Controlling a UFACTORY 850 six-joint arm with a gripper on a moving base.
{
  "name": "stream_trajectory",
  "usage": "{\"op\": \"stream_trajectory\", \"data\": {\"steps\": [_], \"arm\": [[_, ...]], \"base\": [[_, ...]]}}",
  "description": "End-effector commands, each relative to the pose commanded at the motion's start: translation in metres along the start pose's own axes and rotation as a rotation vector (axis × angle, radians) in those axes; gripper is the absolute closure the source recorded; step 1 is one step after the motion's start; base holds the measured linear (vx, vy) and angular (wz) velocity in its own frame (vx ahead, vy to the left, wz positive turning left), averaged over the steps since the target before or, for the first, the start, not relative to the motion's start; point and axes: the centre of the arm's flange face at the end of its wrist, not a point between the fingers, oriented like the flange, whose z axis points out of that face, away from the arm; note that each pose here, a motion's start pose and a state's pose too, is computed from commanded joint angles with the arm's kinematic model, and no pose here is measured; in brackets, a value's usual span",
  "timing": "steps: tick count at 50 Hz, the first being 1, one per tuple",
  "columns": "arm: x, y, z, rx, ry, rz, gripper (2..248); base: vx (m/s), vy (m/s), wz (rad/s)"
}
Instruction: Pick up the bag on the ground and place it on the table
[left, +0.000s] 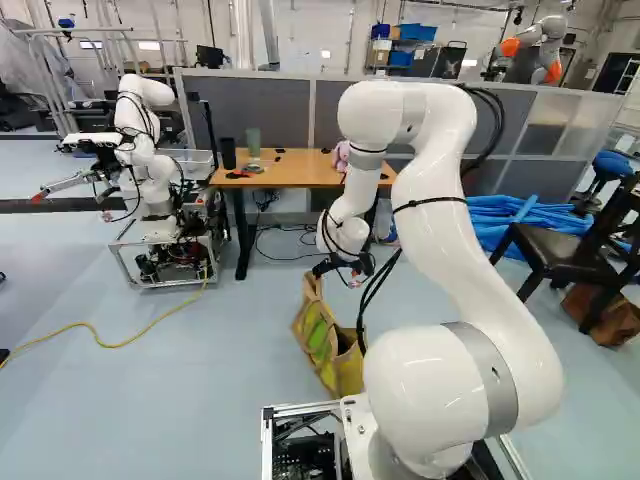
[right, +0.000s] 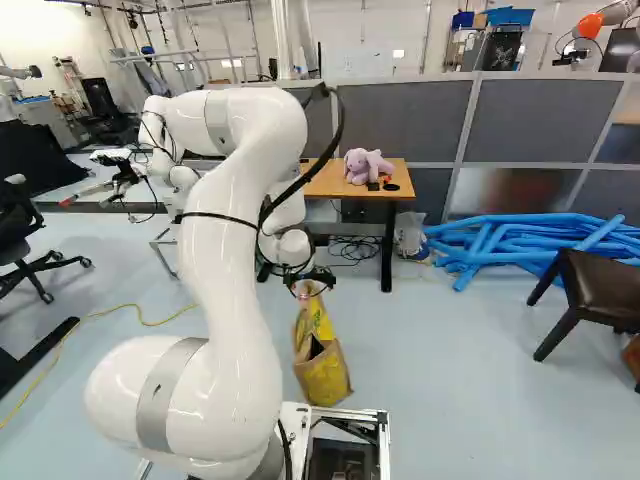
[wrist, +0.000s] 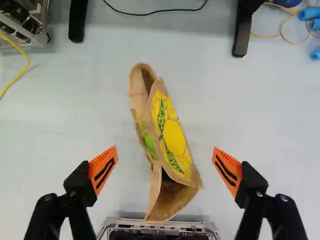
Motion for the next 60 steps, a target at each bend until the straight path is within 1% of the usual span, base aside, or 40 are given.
{"op": "stream_trajectory", "data": {"steps": [48, 53, 60], "arm": [[-0.013, -0.003, 0.069, 0.04, -0.056, -0.108, 3], [-0.015, -0.003, 0.076, 0.046, -0.06, -0.143, 3], [-0.017, -0.003, 0.087, 0.054, -0.066, -0.222, 3]], "base": [[0.0, 0.0, 0.0], [0.0, 0.0, 0.0], [0.0, 0.0, 0.0]]}}
